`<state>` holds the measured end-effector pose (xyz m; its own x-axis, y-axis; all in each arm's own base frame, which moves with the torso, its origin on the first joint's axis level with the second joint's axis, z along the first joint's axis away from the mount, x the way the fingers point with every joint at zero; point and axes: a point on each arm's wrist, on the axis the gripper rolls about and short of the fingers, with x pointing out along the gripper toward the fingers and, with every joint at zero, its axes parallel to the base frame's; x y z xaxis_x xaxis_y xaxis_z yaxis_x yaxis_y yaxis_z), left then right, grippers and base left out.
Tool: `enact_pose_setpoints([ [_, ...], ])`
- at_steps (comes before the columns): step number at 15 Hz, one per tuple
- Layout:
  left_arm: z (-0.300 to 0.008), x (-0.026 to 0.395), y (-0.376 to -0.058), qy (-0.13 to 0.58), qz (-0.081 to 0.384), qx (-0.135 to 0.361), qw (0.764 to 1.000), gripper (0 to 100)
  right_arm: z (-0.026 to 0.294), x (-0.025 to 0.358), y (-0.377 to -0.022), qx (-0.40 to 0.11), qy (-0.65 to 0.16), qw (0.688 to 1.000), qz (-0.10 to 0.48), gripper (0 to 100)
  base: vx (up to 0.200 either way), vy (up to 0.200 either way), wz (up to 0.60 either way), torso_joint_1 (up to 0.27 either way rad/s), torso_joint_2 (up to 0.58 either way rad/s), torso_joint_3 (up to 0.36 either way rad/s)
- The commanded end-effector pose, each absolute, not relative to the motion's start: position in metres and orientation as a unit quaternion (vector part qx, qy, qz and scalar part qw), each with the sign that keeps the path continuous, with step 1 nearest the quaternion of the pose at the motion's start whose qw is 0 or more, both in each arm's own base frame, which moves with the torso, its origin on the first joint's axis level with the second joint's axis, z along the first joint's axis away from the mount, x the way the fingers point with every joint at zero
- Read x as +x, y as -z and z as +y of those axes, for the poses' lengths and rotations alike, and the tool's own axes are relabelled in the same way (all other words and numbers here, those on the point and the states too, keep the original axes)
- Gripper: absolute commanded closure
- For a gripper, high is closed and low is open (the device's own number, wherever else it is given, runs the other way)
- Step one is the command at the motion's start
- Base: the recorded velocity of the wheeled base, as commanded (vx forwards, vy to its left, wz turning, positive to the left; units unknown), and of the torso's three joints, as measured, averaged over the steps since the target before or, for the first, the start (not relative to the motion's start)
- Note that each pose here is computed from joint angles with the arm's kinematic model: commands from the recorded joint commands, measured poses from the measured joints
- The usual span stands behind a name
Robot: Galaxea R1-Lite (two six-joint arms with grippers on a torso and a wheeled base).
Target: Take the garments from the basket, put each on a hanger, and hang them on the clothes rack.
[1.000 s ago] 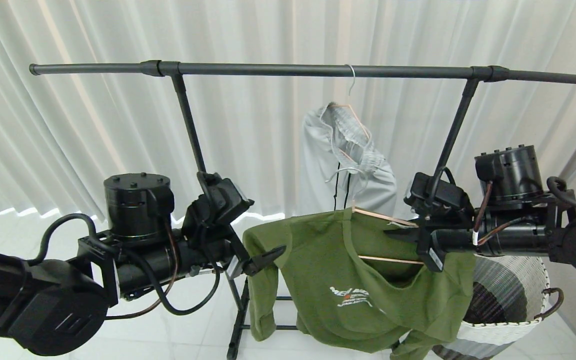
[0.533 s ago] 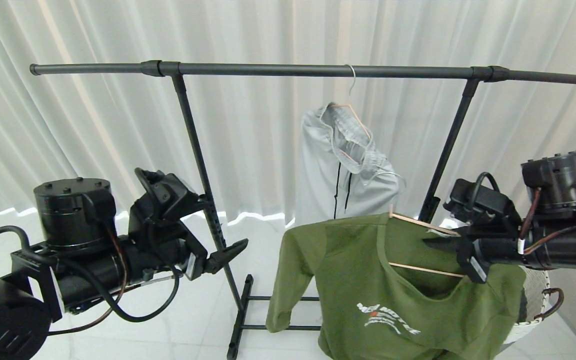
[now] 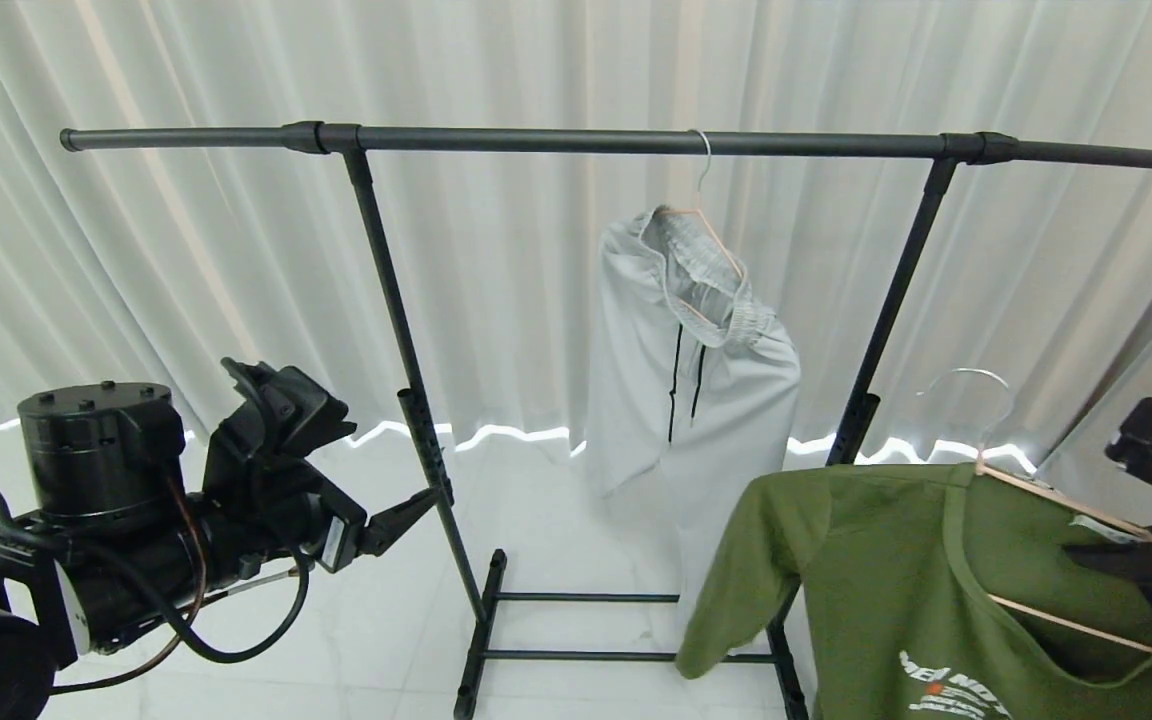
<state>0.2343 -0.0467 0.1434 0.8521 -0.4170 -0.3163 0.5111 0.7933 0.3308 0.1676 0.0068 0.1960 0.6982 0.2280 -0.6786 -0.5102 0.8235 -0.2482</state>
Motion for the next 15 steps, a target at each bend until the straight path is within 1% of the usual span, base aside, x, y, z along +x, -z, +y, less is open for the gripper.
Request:
enact_pose_setpoints([
  [1,-0.043,0.232,-0.143,0.238,0.117,0.205,0.942,0,-0.015,0.147,-0.206,-0.200,-0.124,0.914,0.330,100,0.000,0.000,0.00,0.000,0.00,0.000],
  [3,-0.040,0.233,-0.144,0.223,0.115,0.207,0.946,0,-0.025,0.143,-0.206,-0.189,-0.089,0.918,0.338,100,0.000,0.000,0.00,0.000,0.00,0.000],
  [4,-0.038,0.234,-0.143,0.205,0.107,0.211,0.950,0,-0.035,0.141,-0.207,-0.180,-0.053,0.919,0.346,100,0.000,0.000,0.00,0.000,0.00,0.000],
  [6,-0.037,0.232,-0.139,0.199,0.095,0.212,0.952,0,-0.041,0.140,-0.210,-0.170,-0.027,0.923,0.345,100,0.000,0.000,0.00,0.000,0.00,0.000],
  [9,-0.036,0.226,-0.135,0.198,0.090,0.214,0.952,0,-0.041,0.145,-0.224,-0.137,-0.012,0.937,0.322,100,0.000,0.000,0.00,0.000,0.00,0.000],
  [11,-0.036,0.225,-0.136,0.190,0.090,0.215,0.954,0,-0.038,0.147,-0.239,-0.109,-0.020,0.950,0.292,100,0.000,0.000,0.00,0.000,0.00,0.000],
  [15,-0.036,0.214,-0.146,0.183,0.071,0.215,0.957,0,-0.034,0.153,-0.259,-0.090,-0.025,0.961,0.259,100,0.000,0.000,0.00,0.000,0.00,0.000],
])
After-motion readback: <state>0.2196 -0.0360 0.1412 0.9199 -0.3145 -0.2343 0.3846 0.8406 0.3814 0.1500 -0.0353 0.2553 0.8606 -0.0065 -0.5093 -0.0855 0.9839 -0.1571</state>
